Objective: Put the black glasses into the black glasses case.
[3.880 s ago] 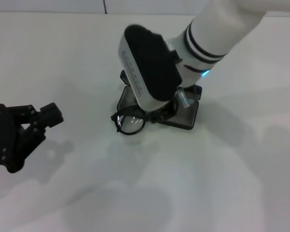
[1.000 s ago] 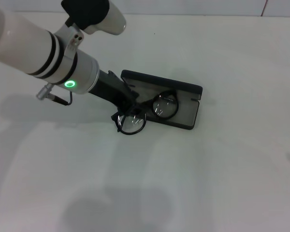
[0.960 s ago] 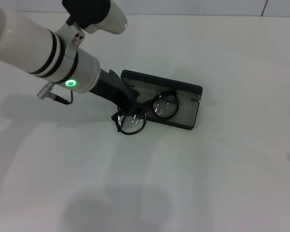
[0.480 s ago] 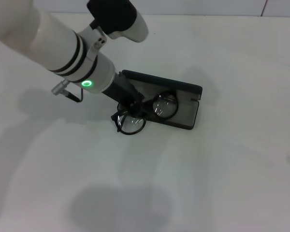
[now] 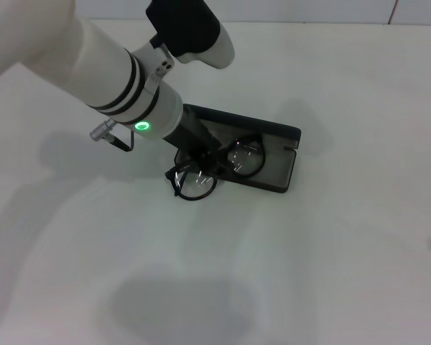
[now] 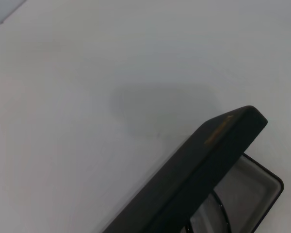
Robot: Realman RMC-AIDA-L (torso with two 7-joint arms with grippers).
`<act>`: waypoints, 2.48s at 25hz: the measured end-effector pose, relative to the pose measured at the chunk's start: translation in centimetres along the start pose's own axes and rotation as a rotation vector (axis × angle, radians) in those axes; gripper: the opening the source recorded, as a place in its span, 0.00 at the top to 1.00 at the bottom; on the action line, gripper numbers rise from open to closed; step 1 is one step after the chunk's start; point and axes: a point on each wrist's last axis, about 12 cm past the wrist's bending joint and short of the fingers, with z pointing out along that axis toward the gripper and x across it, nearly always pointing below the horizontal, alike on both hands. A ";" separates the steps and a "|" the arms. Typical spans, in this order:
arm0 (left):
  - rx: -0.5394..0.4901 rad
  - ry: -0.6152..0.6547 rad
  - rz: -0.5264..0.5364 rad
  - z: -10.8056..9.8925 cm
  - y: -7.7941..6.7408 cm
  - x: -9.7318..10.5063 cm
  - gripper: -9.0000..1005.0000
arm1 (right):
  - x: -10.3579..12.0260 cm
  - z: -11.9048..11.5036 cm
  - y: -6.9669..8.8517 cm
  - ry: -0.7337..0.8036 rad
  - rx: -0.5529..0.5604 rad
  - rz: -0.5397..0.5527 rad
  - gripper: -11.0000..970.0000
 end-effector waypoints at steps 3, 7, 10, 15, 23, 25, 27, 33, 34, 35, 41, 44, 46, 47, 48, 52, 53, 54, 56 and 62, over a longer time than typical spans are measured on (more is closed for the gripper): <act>-0.003 0.001 0.005 0.2 -0.1 0.0 0.54 | 0.0 0.0 0.0 0.000 0.001 0.001 0.54; -0.005 0.006 0.005 0.5 -0.2 0.2 0.54 | 0.0 -0.1 0.0 0.000 0.001 0.001 0.54; -0.003 0.018 0.003 0.9 -0.2 0.4 0.55 | 0.0 0.0 0.0 0.000 0.000 0.001 0.54; -0.002 0.024 0.003 1.1 -0.2 0.5 0.55 | 0.0 0.0 0.0 -0.001 -0.001 0.001 0.54; -0.015 0.038 0.025 1.6 -0.6 0.5 0.56 | 0.1 0.1 0.1 -0.006 -0.007 0.006 0.54; -0.030 0.040 0.020 1.7 -0.5 0.5 0.56 | 0.2 0.1 0.1 -0.008 -0.007 0.007 0.54; -0.039 0.041 0.016 1.7 -0.5 0.5 0.56 | 0.2 0.0 0.1 -0.008 -0.007 0.009 0.54; -0.035 0.051 0.024 1.9 -0.9 0.4 0.56 | 0.3 -0.1 0.2 -0.010 -0.005 0.009 0.54; -0.034 0.054 0.029 2.0 -1.0 0.4 0.56 | 0.3 -0.1 0.2 -0.010 -0.005 0.009 0.54; -0.032 0.058 0.036 2.0 -1.2 0.3 0.56 | 0.4 -0.1 0.2 -0.012 -0.005 0.008 0.54; -0.032 0.057 0.049 2.0 -1.6 0.0 0.73 | 0.6 -0.2 0.3 -0.018 -0.005 0.008 0.54; -0.032 0.060 0.043 2.0 -1.6 -0.1 0.81 | 0.6 -0.2 0.3 -0.018 -0.004 0.008 0.54; -0.032 0.065 0.039 1.9 -1.6 -0.1 0.82 | 0.6 -0.2 0.3 -0.018 -0.004 0.007 0.54; -0.030 0.067 0.041 1.9 -1.7 -0.2 0.82 | 0.6 -0.2 0.3 -0.018 -0.003 0.007 0.54; -0.028 0.071 0.044 1.8 -1.7 -0.2 0.82 | 0.6 -0.2 0.3 -0.018 -0.003 0.008 0.54; -0.020 0.078 0.060 1.4 -2.0 -0.4 0.83 | 0.6 -0.3 0.3 -0.017 -0.002 0.008 0.54; -0.018 0.077 0.065 1.3 -2.1 -0.5 0.84 | 0.7 -0.3 0.3 -0.017 -0.001 0.007 0.54; -0.015 0.076 0.071 1.1 -2.3 -0.6 0.85 | 0.7 -0.3 0.3 -0.017 0.000 0.006 0.54; -0.012 0.074 0.090 0.8 -2.6 -0.9 0.86 | 0.7 -0.3 0.3 -0.017 0.000 0.004 0.54; -0.054 0.115 0.192 0.1 -3.4 -1.6 0.89 | 0.7 -0.3 0.3 -0.018 -0.001 -0.001 0.54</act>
